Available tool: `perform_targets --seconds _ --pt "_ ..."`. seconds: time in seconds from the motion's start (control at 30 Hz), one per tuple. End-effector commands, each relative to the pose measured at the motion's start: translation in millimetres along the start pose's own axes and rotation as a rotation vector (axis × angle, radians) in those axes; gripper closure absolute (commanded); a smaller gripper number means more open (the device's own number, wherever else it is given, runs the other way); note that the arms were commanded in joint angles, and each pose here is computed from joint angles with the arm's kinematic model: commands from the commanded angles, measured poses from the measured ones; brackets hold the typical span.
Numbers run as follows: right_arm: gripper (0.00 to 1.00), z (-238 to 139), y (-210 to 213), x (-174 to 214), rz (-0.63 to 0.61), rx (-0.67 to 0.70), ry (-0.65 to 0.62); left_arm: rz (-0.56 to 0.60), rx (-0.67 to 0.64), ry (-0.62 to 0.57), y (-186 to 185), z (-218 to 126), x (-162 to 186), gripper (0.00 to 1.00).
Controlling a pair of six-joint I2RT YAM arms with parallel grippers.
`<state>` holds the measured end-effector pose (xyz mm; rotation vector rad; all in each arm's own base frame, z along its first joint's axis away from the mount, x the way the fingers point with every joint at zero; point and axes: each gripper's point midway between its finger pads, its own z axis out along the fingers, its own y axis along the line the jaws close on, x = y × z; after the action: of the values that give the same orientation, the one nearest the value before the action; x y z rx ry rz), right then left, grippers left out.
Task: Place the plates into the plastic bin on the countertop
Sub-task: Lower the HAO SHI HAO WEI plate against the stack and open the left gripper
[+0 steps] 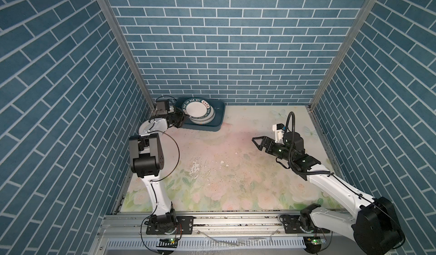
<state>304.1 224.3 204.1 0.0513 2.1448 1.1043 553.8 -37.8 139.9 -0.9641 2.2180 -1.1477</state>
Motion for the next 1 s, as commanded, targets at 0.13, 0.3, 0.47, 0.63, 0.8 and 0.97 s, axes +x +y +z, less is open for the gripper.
perform_targets --seconds 0.13,0.3,0.47,0.63,0.8,0.97 --pt "0.02 8 -3 -8 -0.024 0.029 0.009 0.041 0.011 0.021 -13 36 -5 1.00" --pt "0.01 14 -8 -7 -0.017 0.042 0.019 0.031 0.003 0.011 -9 46 -11 1.00" --pt "0.02 17 -12 -7 -0.011 0.052 0.025 0.030 -0.015 0.024 -2 52 -8 1.00" --pt "0.02 20 -13 -6 -0.009 0.054 0.031 0.035 -0.041 0.023 6 52 -7 1.00" --pt "0.01 20 -14 -7 -0.007 0.057 0.030 0.035 -0.061 0.038 11 53 -4 0.90" --pt "0.02 19 -15 -7 -0.005 0.060 0.024 0.041 -0.077 0.037 13 52 -5 0.86"
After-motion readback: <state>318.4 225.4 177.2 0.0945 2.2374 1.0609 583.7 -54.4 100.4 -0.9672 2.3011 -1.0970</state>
